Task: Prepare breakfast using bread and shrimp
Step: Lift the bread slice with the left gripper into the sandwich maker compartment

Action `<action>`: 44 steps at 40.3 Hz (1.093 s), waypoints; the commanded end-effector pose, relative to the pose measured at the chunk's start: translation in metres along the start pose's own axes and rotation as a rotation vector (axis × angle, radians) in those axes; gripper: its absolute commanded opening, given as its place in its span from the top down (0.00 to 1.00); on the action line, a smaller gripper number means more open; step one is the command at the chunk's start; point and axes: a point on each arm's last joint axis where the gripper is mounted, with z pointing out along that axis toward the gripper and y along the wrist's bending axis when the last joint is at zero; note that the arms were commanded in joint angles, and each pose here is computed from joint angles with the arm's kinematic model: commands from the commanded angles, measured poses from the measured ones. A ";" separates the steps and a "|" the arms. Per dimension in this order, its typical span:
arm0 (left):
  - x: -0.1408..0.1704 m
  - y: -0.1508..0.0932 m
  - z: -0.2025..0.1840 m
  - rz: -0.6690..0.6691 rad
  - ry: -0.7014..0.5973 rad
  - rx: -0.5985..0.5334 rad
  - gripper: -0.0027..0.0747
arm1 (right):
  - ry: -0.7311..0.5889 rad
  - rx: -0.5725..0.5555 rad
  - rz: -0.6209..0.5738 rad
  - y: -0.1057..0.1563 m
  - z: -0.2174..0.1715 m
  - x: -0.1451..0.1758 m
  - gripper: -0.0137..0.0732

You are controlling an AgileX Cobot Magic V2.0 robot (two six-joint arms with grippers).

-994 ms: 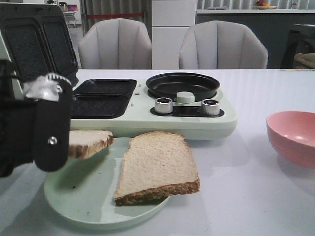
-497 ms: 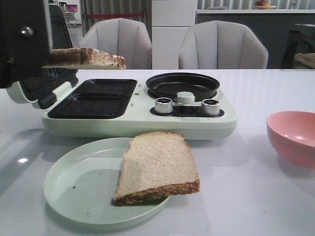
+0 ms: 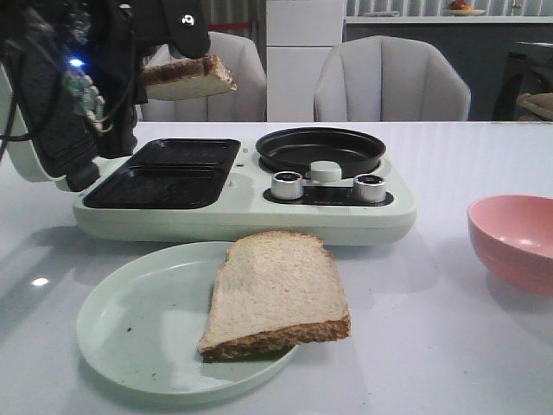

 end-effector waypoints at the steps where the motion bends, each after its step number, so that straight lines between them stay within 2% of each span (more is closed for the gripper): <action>1: -0.010 0.029 0.016 -0.009 -0.013 -0.101 0.84 | -0.100 -0.002 0.001 0.000 -0.006 -0.016 0.26; 13: -0.011 0.033 0.075 -0.032 0.014 -0.093 0.83 | -0.100 -0.002 0.001 0.000 -0.006 -0.016 0.26; 21: -0.005 0.033 0.097 0.028 0.012 -0.066 0.80 | -0.100 -0.002 0.001 0.000 -0.006 -0.016 0.26; 27: -0.001 0.029 0.103 0.031 0.028 -0.060 0.64 | -0.100 -0.002 0.001 0.000 -0.006 -0.016 0.26; 36: 0.001 0.030 0.103 0.030 0.038 -0.067 0.33 | -0.100 -0.002 0.001 0.000 -0.006 -0.016 0.26; 44: 0.004 0.033 0.103 0.029 0.068 -0.095 0.32 | -0.100 -0.002 0.001 0.000 -0.006 -0.016 0.26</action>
